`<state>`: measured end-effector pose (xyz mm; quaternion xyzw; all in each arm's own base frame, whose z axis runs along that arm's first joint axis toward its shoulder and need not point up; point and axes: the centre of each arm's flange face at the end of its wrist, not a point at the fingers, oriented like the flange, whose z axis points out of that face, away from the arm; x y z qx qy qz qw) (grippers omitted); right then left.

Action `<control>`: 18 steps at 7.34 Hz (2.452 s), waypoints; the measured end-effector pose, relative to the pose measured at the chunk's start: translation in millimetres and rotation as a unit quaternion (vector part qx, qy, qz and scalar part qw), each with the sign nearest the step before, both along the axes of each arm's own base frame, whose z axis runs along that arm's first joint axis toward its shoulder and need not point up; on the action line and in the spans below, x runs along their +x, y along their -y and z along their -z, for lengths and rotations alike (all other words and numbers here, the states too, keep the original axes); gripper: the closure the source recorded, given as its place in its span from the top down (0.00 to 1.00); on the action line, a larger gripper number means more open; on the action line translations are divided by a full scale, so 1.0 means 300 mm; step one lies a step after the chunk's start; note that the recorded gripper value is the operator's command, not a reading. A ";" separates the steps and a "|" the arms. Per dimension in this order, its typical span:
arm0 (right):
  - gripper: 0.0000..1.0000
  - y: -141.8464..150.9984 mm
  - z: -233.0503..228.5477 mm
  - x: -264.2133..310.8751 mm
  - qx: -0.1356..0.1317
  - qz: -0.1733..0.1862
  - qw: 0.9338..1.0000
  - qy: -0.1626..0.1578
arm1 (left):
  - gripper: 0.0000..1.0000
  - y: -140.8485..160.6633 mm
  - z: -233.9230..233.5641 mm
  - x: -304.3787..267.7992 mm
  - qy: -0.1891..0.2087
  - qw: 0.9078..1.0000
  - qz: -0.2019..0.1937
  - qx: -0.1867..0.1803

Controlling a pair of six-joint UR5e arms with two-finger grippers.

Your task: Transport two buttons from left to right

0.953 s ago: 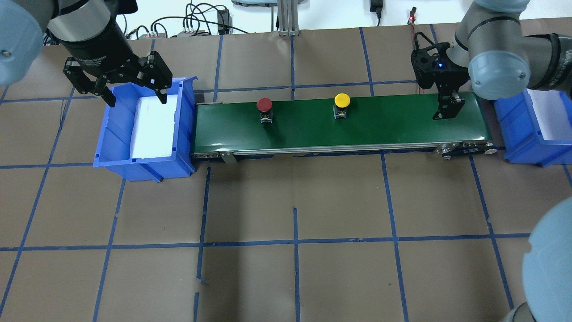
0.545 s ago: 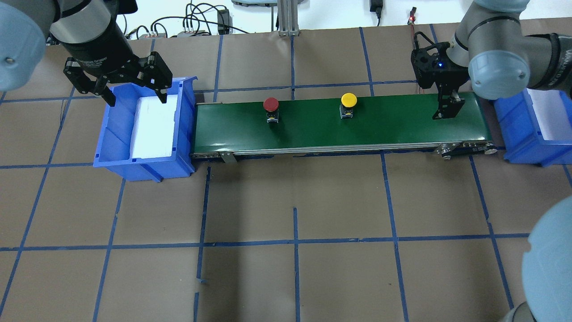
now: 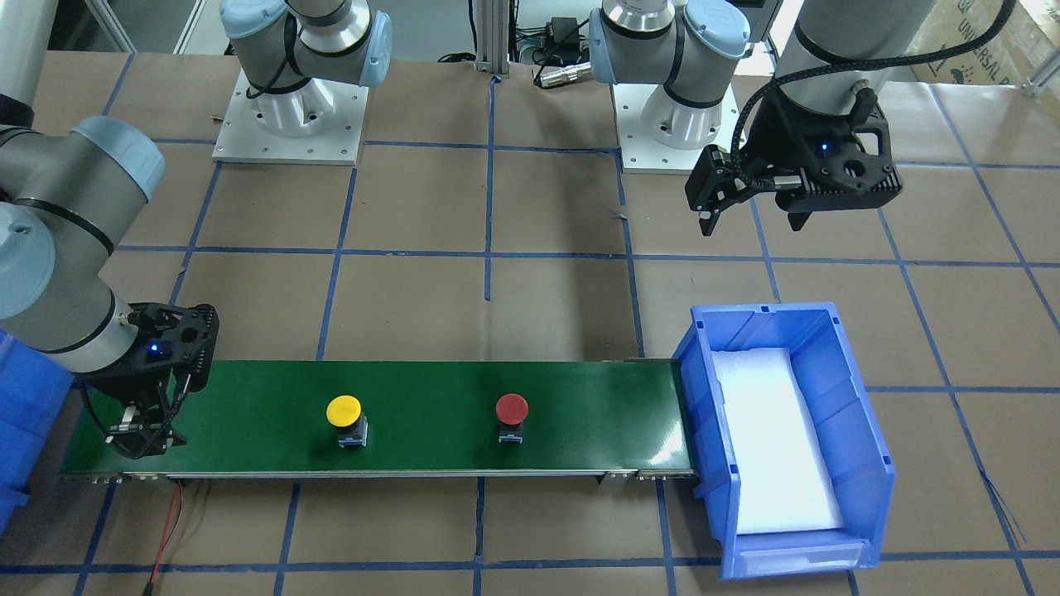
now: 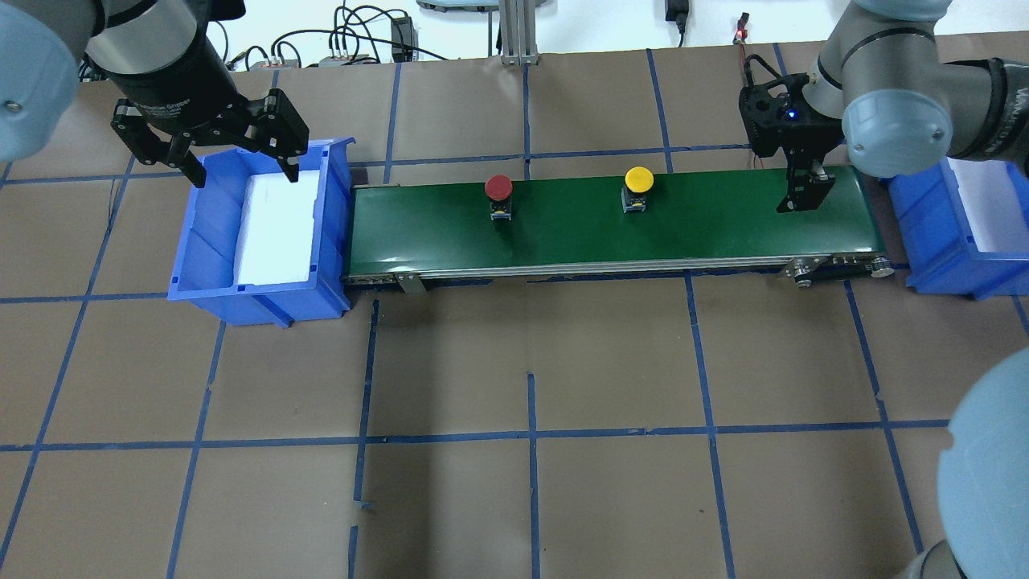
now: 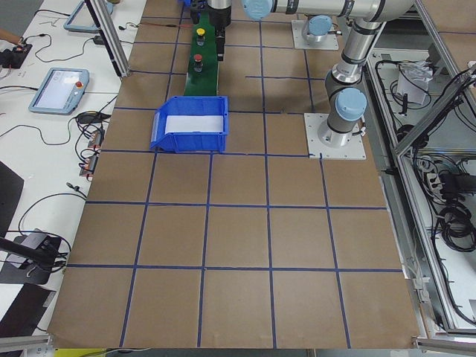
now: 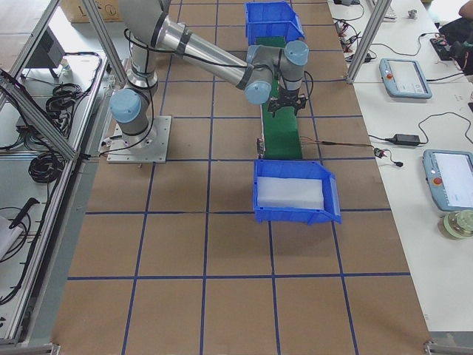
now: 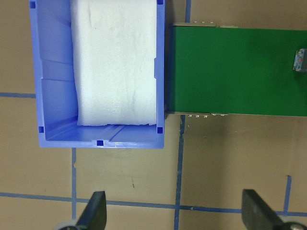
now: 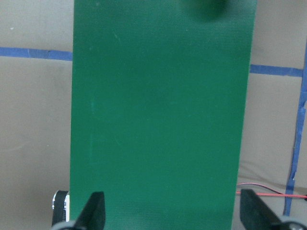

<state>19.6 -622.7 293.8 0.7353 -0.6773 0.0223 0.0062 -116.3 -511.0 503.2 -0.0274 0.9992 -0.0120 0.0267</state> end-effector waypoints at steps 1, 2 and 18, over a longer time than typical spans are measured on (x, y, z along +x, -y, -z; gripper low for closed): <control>0.99 0.003 0.003 -0.001 -0.001 -0.001 1.000 0.000 | 1.00 0.004 0.001 0.000 0.000 1.000 0.000 0.000; 0.99 0.006 0.005 -0.003 -0.001 -0.002 1.000 0.000 | 1.00 0.010 0.002 0.000 0.000 1.000 0.000 -0.001; 0.98 0.023 0.017 -0.018 -0.011 0.000 1.000 -0.002 | 1.00 -0.006 0.027 -0.013 0.000 1.000 0.003 0.004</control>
